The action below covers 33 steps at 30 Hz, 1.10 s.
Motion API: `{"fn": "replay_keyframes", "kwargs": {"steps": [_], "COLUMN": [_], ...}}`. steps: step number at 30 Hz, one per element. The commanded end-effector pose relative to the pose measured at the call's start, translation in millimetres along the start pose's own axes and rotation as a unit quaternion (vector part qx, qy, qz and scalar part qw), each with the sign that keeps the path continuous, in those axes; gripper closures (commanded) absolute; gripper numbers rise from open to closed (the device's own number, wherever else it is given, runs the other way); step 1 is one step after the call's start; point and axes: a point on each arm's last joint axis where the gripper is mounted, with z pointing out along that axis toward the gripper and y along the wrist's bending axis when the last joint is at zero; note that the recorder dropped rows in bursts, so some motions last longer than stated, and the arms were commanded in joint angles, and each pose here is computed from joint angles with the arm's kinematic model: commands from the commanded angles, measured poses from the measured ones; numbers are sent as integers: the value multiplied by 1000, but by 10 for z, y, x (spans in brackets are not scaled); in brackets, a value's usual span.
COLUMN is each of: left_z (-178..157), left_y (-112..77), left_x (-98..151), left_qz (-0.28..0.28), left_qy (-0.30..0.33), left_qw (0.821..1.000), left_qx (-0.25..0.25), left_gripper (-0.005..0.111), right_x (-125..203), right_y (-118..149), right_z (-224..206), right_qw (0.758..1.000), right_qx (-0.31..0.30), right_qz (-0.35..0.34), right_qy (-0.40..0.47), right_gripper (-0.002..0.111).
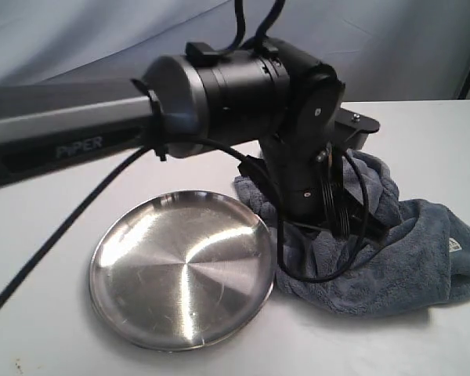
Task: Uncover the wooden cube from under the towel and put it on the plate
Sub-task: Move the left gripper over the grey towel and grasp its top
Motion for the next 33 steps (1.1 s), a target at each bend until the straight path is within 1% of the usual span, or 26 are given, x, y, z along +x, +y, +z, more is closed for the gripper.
{"fn": "replay_keyframes", "kwargs": {"steps": [1, 3, 4, 6, 9, 10, 13, 16, 17, 20, 23, 24, 26, 27, 28, 29, 30, 31, 32, 33], "left_z": [227, 324, 376, 442, 515, 548, 590, 676, 710, 799, 819, 819, 819, 819, 819, 819, 819, 819, 819, 819], "left_y": [-38, -39, -39, -39, -42, -40, -41, -38, -36, -34, -33, -33, -30, -29, -29, -29, -29, -29, -28, -28], "left_x": [-61, -70, -74, -76, -72, -68, -66, -45, -37, -13, -7, -7, 7, 13, 15, 15, 15, 15, 17, 18], "left_qz": [-8, -21, -32, -34, -36, -36, -40, -64, -64, -66, -67, -67, -67, -66, -63, -62, -62, -60, -56, -47], "left_qy": [-21, -24, -25, -25, -24, -22, -21, -13, -9, 1, 3, 3, 11, 14, 15, 15, 15, 15, 16, 17], "left_qw": [1000, 999, 999, 999, 999, 999, 999, 998, 998, 998, 998, 998, 998, 998, 998, 998, 998, 998, 998, 999], "left_qx": [7, 8, 9, 9, 11, 10, 11, 10, 9, 9, 8, 8, 6, 5, 5, 5, 5, 5, 5, 5], "left_gripper": [104, 101, 97, 89, 70, 60, 40, 30, 30, 31, 31, 36, 55, 68, 76, 88, 94, 103, 107, 107], "right_x": [7, 7, 7, 7, 7, 7, 7, 7, 7, 7, 7, 7, 7, 7, 7, 7, 7, 7, 7, 7], "right_y": [-6, -6, -6, -6, -6, -6, -6, -6, -6, -6, -6, -6, -6, -6, -6, -6, -6, -6, -6, -6], "right_z": [0, 0, 0, 0, 0, 0, 0, 0, 0, 0, 0, 0, 0, 0, 0, 0, 0, 0, 0, 0], "right_qw": [1000, 1000, 1000, 1000, 1000, 1000, 1000, 1000, 1000, 1000, 1000, 1000, 1000, 1000, 1000, 1000, 1000, 1000, 1000, 1000], "right_qx": [4, 4, 4, 4, 4, 4, 4, 4, 4, 4, 4, 4, 4, 4, 4, 4, 4, 4, 4, 4], "right_qz": [-3, -3, -3, -3, -3, -3, -3, -3, -3, -3, -3, -3, -3, -3, -3, -3, -3, -3, -3, -3], "right_qy": [-1, -1, -1, -1, -1, -1, -1, -1, -1, -1, -1, -1, -1, -1, -1, -1, -1, -1, -1, -1], "right_gripper": [108, 108, 108, 108, 108, 108, 108, 108, 108, 108, 108, 108, 108, 108, 108, 108, 108, 108, 108, 108]}}
